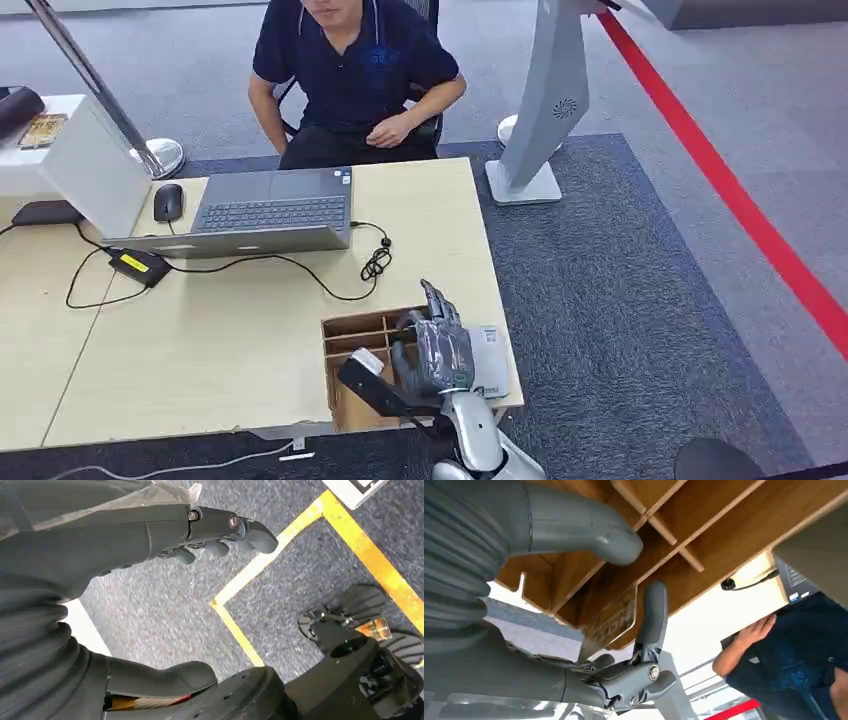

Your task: Pass the card to the sensor for recognition and then transmit it.

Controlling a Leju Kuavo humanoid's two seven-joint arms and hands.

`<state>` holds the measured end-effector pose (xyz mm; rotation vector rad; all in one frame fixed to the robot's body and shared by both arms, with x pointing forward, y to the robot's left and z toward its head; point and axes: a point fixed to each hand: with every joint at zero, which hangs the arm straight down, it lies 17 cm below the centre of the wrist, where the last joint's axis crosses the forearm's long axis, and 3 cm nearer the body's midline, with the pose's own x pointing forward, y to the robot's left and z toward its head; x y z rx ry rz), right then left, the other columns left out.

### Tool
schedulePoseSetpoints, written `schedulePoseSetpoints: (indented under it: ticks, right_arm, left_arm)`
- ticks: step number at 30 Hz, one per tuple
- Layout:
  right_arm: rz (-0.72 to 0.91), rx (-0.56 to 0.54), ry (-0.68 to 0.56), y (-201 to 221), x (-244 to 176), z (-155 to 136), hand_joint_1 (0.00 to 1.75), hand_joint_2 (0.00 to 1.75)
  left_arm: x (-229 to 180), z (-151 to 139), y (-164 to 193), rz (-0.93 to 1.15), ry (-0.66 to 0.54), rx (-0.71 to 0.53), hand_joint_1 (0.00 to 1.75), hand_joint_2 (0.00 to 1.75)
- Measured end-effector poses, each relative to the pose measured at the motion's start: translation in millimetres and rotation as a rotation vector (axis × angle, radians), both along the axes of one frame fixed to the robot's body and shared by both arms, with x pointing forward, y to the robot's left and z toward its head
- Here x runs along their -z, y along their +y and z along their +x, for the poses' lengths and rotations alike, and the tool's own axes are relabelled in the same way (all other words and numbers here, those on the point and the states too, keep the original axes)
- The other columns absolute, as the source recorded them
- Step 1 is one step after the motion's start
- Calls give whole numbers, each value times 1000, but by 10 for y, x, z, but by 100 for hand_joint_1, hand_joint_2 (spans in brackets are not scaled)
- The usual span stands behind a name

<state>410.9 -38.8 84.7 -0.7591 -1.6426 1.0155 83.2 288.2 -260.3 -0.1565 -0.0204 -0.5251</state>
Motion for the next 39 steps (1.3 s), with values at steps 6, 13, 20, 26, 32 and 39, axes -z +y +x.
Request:
schedulePoseSetpoints:
  ticks: [6,13,20,26,32,39]
  right_arm:
    - [1,-11,-7,44,4,-9,89,175]
    - [8,-16,-19,58,17,-17,91,175]
    - [8,-20,-21,87,33,-24,86,175]
    - [4,-23,-22,98,42,-18,87,175]
    - [2,-19,-26,87,48,-15,89,175]
    - [-26,-11,-17,71,70,0,94,175]
  left_arm:
    - [0,-22,84,4,4,-39,0,175]
    - [1,-45,110,1,8,-65,0,175]
    - [0,-50,129,-3,7,-97,0,175]
    - [-2,-45,136,-6,7,-111,0,175]
    - [-7,-26,150,-10,6,-145,0,175]
    - [-11,-25,174,-9,12,-171,0,175]
